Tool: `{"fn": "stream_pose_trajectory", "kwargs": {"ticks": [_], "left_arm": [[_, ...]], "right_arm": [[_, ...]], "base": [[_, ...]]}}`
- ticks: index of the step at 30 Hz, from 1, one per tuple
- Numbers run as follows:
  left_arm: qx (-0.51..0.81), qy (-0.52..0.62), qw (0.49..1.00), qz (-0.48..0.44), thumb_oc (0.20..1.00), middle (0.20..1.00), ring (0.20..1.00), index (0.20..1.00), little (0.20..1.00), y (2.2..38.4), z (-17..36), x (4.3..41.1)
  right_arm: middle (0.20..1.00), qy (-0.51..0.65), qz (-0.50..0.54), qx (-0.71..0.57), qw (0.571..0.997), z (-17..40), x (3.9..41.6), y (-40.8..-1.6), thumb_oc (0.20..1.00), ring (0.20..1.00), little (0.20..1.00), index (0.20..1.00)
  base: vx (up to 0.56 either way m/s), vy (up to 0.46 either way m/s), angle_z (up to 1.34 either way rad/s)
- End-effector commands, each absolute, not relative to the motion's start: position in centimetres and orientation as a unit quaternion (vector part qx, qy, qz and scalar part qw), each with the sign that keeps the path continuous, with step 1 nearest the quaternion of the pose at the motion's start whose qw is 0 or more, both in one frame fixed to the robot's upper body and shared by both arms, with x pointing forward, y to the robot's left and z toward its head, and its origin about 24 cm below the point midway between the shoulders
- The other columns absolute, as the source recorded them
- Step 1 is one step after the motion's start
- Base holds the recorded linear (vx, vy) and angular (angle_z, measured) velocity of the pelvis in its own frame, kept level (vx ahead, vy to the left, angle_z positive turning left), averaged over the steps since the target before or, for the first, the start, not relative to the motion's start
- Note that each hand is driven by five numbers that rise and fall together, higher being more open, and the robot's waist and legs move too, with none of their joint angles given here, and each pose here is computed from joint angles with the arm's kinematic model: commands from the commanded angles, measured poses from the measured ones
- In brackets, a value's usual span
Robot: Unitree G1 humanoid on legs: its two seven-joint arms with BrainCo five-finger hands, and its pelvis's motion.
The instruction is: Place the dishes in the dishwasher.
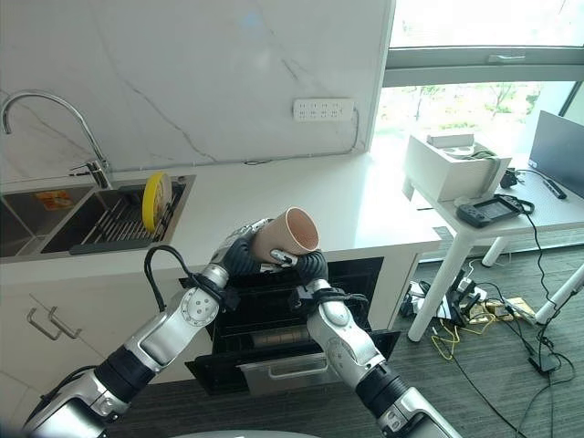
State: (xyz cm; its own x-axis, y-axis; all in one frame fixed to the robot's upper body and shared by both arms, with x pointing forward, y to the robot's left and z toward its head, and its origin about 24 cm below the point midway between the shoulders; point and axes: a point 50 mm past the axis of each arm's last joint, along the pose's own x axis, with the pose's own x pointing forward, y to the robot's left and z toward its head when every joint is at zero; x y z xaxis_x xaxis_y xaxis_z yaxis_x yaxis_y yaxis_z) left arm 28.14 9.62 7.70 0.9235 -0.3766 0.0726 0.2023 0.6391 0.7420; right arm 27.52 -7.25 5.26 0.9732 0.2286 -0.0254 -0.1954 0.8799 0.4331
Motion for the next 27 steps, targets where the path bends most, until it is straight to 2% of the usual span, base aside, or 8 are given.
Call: {"fn": "stream_pose_trajectory", "kwargs": {"ticks": [1,13,14,15,27], "left_arm": [[0.414,-0.155,0.867,-0.229,0.2,0.2,0.2,0.2,0.2,6.7,8.5,28.5],[0.416,-0.167,0.855,-0.26,0.2,0.2,0.2,0.2,0.2,5.8,8.7,28.3],[0.416,-0.168,0.854,-0.261,0.2,0.2,0.2,0.2,0.2,5.8,8.8,28.3],[0.415,-0.169,0.853,-0.267,0.2,0.2,0.2,0.2,0.2,5.5,8.9,28.3],[0.404,-0.15,0.838,-0.334,0.2,0.2,0.2,0.2,0.2,4.5,8.4,27.3]], "right_arm": [[1.0,-0.151,0.204,0.296,0.921,14.9,28.9,-3.4,1.0,1.0,1.0,1.0],[1.0,-0.152,0.234,0.276,0.92,15.2,28.9,-2.5,1.0,1.0,1.0,1.0],[0.859,-0.155,0.234,0.271,0.921,15.3,28.9,-2.4,0.859,0.859,0.859,0.859],[0.2,-0.167,0.224,0.258,0.925,15.5,28.9,-2.4,0.2,0.2,0.2,0.2],[0.2,-0.224,0.234,0.2,0.925,17.3,28.5,-2.2,0.2,0.2,0.2,0.2]], "base": [[0.0,0.0,0.0],[0.0,0.0,0.0],[0.0,0.0,0.0],[0.0,0.0,0.0],[0.0,0.0,0.01]]}}
